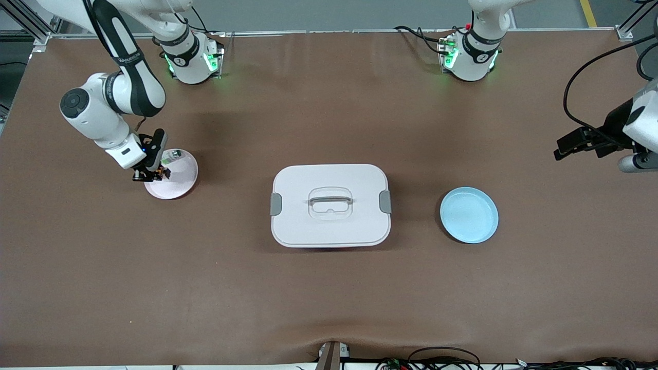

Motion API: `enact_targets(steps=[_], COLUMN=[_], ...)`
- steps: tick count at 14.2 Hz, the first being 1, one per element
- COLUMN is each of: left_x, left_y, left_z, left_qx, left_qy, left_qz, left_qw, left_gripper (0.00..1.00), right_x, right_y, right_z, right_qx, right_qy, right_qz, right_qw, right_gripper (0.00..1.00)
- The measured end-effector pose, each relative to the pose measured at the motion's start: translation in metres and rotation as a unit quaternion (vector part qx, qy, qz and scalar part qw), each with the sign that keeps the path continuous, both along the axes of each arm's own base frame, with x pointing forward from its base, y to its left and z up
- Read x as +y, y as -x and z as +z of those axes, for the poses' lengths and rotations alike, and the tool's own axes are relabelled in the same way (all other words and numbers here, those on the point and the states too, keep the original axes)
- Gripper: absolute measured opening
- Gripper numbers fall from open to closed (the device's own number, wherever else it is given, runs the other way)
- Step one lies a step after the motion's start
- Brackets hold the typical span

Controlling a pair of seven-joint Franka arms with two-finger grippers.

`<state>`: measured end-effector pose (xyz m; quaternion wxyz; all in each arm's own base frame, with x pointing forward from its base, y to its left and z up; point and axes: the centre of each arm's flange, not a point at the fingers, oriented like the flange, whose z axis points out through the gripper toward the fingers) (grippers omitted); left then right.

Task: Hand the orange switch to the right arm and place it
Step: 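Lower the switch onto the white plate with the right gripper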

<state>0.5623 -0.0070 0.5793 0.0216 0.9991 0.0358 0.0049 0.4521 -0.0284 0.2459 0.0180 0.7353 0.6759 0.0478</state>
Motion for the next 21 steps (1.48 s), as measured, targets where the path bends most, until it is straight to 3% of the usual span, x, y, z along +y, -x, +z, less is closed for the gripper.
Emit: enact_targets(steps=[5, 14, 21], left_x=[-0.006, -0.003, -0.008], left_y=[0.002, 0.001, 0.001], left_z=[-0.001, -0.003, -0.005], left_qx=[-0.005, -0.007, -0.005], left_qy=[-0.001, 0.000, 0.000], left_qz=[-0.006, -0.004, -0.008], left_qw=[1.000, 1.000, 1.000], left_gripper=[1.00, 1.00, 1.00], right_x=[0.002, 0.020, 0.011], right_y=[0.000, 0.006, 0.008], right_z=[-0.022, -0.062, -0.064], right_qx=[-0.014, 0.000, 0.000], right_qy=[0.005, 0.006, -0.001], right_qz=[0.002, 0.018, -0.028], right_qw=[1.000, 1.000, 1.000], right_gripper=[0.34, 0.34, 0.34])
